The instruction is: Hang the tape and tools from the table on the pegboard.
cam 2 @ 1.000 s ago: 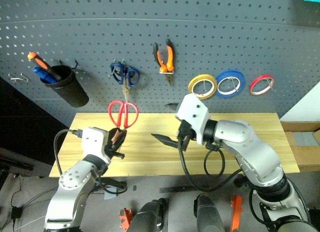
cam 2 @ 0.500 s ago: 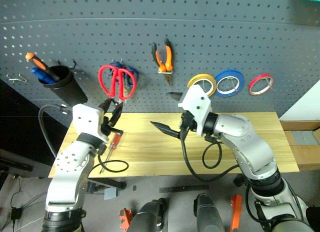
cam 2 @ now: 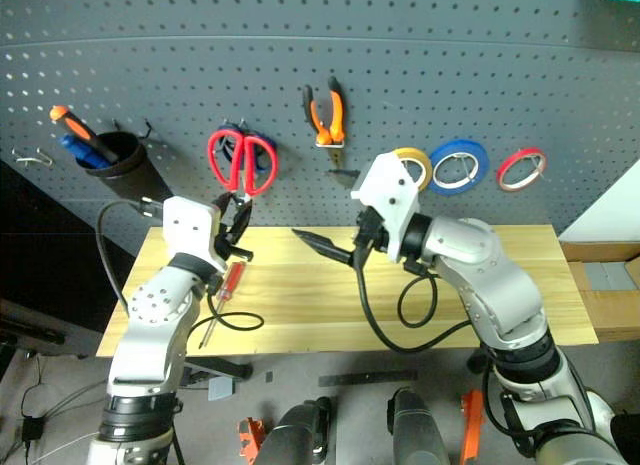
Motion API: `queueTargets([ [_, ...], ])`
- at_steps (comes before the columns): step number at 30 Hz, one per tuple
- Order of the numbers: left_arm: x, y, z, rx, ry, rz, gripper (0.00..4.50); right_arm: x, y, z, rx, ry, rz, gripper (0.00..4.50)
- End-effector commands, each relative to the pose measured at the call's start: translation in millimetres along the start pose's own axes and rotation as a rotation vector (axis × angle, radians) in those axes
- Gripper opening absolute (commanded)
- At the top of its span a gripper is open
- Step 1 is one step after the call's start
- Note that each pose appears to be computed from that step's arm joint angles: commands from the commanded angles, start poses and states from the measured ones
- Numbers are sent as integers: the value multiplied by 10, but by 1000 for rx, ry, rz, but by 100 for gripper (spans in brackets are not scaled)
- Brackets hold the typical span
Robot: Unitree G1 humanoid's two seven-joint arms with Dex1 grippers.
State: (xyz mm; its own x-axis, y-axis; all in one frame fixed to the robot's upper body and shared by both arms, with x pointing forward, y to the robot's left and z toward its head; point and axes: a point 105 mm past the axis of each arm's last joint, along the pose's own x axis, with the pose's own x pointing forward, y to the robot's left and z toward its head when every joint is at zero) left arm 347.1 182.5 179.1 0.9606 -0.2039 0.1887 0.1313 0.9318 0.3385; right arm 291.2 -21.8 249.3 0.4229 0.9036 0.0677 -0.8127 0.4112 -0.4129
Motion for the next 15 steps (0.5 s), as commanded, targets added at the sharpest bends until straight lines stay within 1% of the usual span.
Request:
queueTargets([
  [1, 25, -15, 126, 8, -47, -5, 175, -19, -29, 161, -36, -57, -13, 450],
  [2, 19, -28, 110, 19, -40, -11, 196, -18, -28, 159, -36, -56, -14, 450],
  [4, 7, -41, 79, 26, -25, -15, 263, -17, -26, 149, -37, -49, -15, 450],
  [7, -46, -22, -35, 24, 17, -4, 362, -4, -92, 41, -21, 7, -63, 450],
  [9, -115, -32, -191, 11, 77, -19, 420, 8, -99, -74, 7, 61, -84, 450],
  [10, -169, -14, -322, -1, 130, -19, 448, 22, -58, -155, 45, 99, -79, 450],
  [12, -279, 40, -577, -6, 246, -20, 448, 55, 38, -284, 116, 164, -72, 450],
  [13, -356, 167, -749, -24, 334, 26, 448, 91, 110, -369, 175, 204, -70, 450],
  [15, -487, 361, -989, -55, 469, 82, 448, 161, 226, -513, 271, 281, -80, 450],
])
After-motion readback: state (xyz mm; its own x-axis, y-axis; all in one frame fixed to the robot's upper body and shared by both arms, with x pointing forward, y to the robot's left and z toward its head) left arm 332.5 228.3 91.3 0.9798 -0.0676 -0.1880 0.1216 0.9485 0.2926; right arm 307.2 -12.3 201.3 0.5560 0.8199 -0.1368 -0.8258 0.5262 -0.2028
